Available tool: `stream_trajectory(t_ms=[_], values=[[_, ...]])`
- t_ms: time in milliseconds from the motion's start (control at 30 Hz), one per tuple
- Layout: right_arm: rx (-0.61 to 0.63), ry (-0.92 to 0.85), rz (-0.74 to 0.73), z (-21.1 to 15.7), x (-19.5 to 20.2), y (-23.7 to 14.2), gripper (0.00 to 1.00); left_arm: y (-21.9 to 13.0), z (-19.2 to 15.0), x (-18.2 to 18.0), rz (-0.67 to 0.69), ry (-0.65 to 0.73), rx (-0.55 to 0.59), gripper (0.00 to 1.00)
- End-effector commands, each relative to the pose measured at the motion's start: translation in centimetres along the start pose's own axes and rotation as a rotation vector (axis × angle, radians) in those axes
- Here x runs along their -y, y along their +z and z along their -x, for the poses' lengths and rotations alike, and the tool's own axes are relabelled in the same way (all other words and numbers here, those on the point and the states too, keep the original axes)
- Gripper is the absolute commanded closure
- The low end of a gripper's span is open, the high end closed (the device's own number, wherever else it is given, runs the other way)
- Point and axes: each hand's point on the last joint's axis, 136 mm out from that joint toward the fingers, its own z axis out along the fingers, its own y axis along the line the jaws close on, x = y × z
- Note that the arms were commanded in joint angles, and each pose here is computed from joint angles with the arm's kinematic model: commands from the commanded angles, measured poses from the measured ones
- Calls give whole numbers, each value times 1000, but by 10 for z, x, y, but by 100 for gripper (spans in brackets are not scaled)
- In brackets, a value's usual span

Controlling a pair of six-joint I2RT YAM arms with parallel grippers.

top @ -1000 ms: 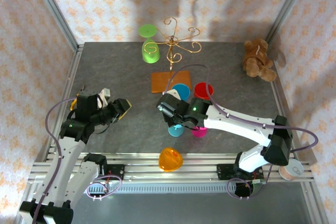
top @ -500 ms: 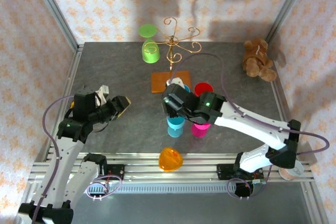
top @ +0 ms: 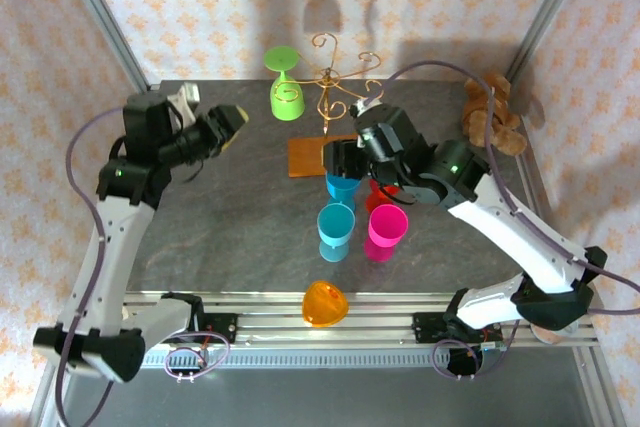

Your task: Take the wine glass off the wine glass rack

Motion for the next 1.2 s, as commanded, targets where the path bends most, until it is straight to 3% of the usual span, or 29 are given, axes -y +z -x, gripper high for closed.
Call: stream_trajectory(t_ms=[0,167,400,1167], values=[[25,-1,60,16,-4,-15,44,5,40,36,-91,42,64,46],[30,29,72,29,3,-11,44,44,77,49,-144,0,22,44],[25,52,76,39,11,-5,44,93,93,32,-120,-46,-67,43],[30,68,73,36,16,1,46,130,99,9,-31,-28,-124,49]])
